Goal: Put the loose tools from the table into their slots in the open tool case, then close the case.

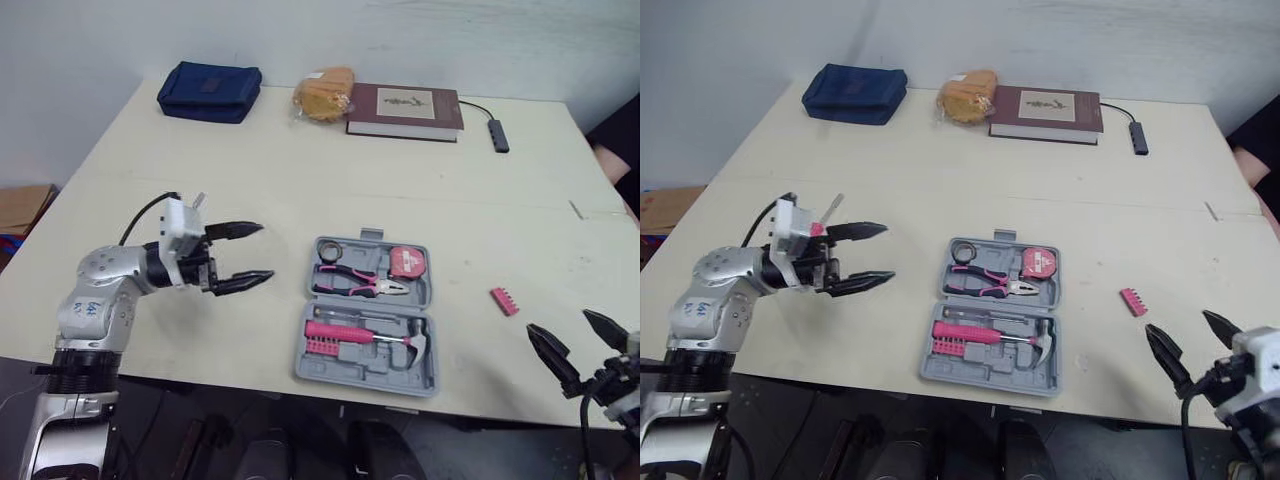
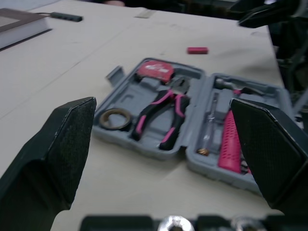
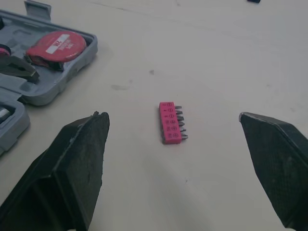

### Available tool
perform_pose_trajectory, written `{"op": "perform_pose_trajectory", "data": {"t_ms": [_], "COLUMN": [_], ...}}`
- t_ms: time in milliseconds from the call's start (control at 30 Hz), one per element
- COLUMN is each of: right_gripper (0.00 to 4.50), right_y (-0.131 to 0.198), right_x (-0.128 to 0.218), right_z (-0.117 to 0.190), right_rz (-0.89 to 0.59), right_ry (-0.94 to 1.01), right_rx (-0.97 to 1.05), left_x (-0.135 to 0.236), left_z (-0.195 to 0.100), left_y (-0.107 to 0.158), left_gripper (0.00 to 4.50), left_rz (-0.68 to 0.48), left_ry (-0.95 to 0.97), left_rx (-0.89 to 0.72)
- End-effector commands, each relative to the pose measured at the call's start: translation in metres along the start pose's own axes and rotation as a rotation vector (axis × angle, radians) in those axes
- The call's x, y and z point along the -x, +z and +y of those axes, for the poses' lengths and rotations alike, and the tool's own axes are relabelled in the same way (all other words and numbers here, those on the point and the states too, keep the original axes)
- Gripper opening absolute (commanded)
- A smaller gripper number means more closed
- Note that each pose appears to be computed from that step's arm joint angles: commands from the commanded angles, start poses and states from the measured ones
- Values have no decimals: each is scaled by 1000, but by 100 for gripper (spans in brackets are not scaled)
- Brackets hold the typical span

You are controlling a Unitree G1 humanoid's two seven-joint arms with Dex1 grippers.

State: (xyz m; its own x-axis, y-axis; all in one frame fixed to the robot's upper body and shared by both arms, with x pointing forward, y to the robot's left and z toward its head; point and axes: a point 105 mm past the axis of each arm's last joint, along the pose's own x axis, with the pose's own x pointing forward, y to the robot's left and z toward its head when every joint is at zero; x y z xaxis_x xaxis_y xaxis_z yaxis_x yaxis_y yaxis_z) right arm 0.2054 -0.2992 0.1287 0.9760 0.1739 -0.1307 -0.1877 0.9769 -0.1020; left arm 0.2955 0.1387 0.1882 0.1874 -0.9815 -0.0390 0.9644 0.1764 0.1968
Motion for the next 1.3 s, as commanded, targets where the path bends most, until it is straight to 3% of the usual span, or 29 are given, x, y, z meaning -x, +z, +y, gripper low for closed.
{"op": "perform_pose_trajectory", "data": {"t_ms": [33, 200, 433, 733, 1167, 1300], "right_gripper": [450, 450, 450, 450, 450, 337], "right_y": [-5, -21, -32, -34, -56, -60], "right_x": [-10, -33, -55, -76, -72, -73], "right_z": [0, -9, -30, -31, -27, -23], "right_rz": [52, 120, 160, 161, 223, 223], "right_ry": [51, 103, 114, 162, 203, 214], "right_rx": [-10, -88, -34, -36, -12, 0], "left_x": [-15, -31, -32, -34, -35, -38], "left_z": [-18, -33, -42, -47, -58, -64], "left_y": [13, 18, 11, 8, 8, 8], "left_gripper": [447, 447, 447, 447, 447, 450], "left_rz": [-32, -61, -24, -16, 0, -9], "left_ry": [-112, -190, -227, -240, -287, -306], "left_rx": [-27, 0, 8, -1, -23, -6]}}
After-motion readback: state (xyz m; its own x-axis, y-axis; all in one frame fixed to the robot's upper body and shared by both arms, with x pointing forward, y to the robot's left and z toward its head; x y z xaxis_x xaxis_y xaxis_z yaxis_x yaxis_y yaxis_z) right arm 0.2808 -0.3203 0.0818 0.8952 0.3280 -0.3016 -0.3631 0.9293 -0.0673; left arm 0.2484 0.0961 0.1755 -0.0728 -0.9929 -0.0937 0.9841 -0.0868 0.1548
